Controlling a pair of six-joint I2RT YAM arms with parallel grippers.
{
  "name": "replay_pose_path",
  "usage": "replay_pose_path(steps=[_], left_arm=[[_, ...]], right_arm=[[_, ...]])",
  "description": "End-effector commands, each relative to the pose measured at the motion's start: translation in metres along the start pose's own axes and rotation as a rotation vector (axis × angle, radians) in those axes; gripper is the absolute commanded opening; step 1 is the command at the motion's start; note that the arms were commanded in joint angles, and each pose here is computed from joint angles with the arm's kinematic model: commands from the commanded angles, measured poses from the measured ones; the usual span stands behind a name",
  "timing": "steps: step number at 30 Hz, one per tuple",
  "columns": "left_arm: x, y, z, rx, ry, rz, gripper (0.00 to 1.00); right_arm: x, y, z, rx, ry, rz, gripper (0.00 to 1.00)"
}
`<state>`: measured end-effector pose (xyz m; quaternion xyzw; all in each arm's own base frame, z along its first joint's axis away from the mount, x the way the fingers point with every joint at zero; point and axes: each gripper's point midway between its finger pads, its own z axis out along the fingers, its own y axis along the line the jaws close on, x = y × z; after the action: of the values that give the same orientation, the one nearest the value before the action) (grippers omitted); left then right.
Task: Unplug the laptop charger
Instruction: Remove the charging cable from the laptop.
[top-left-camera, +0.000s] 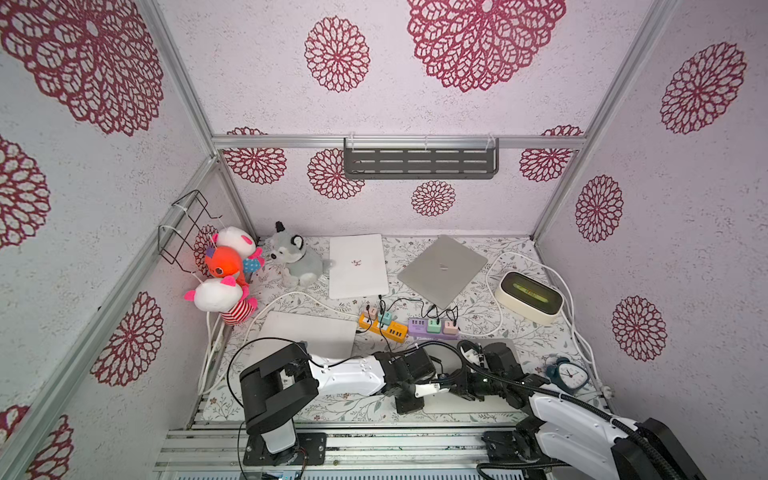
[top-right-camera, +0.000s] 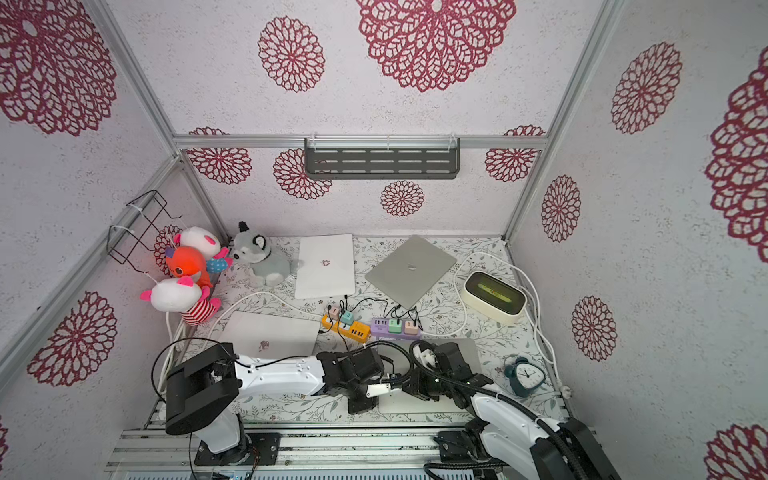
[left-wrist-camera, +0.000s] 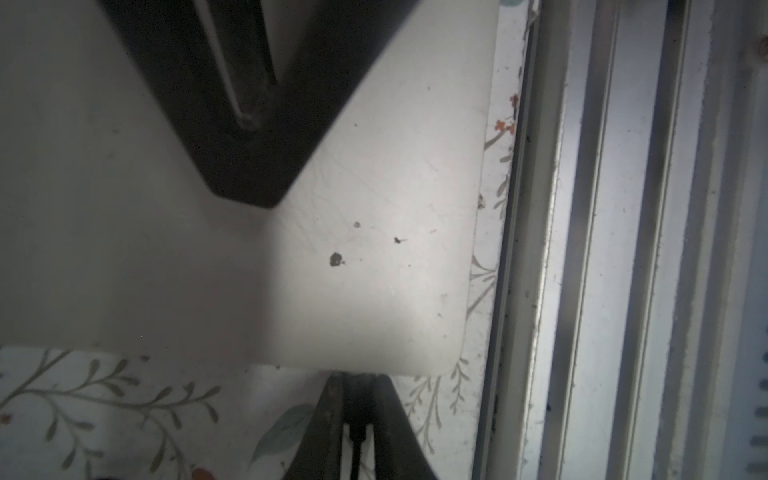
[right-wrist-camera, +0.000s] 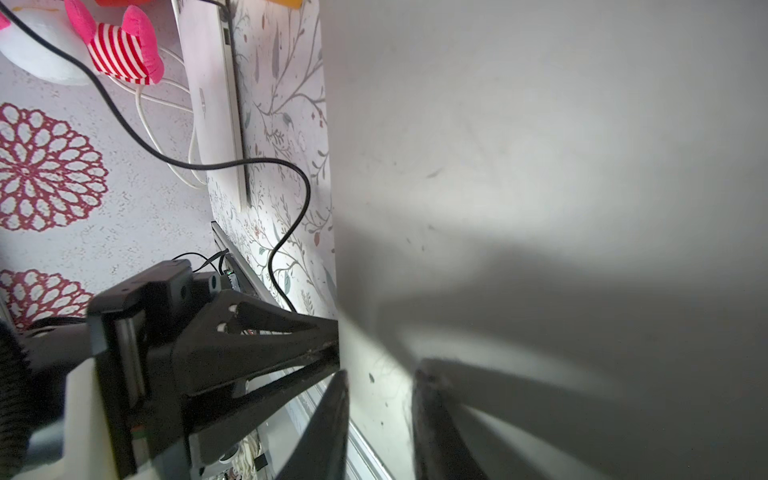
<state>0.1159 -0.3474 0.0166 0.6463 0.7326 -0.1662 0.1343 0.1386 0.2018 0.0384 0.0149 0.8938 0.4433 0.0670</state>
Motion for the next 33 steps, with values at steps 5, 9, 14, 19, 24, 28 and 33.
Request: replay_pose_path(steps=[5, 9, 14, 19, 24, 28, 33], left_arm=[[0.005, -0.003, -0.001, 0.047, 0.055, 0.093, 0.16], [0.006, -0.004, 0.002, 0.051, 0.060, 0.087, 0.16], [0.002, -0.004, 0.001, 0.040, 0.008, -0.010, 0.17], [-0.002, -0.004, 0.002, 0.039, -0.010, -0.078, 0.18], [-0.006, -0.005, 0.001, 0.052, -0.014, -0.018, 0.18], [0.004, -0.002, 0.004, 0.051, 0.068, 0.070, 0.16], [0.007, -0.003, 0.003, 0.049, 0.068, 0.097, 0.15]], right_arm=[[0.012, -0.020, 0.002, 0.063, 0.032, 0.031, 0.29], [0.013, -0.019, 0.002, 0.061, 0.034, 0.029, 0.29], [0.012, -0.020, 0.002, 0.063, 0.034, 0.028, 0.29], [0.013, -0.021, 0.003, 0.066, 0.042, 0.027, 0.29], [0.013, -0.021, 0.003, 0.068, 0.037, 0.025, 0.29], [0.014, -0.022, 0.003, 0.068, 0.042, 0.025, 0.29], [0.014, -0.023, 0.002, 0.079, 0.040, 0.026, 0.29]])
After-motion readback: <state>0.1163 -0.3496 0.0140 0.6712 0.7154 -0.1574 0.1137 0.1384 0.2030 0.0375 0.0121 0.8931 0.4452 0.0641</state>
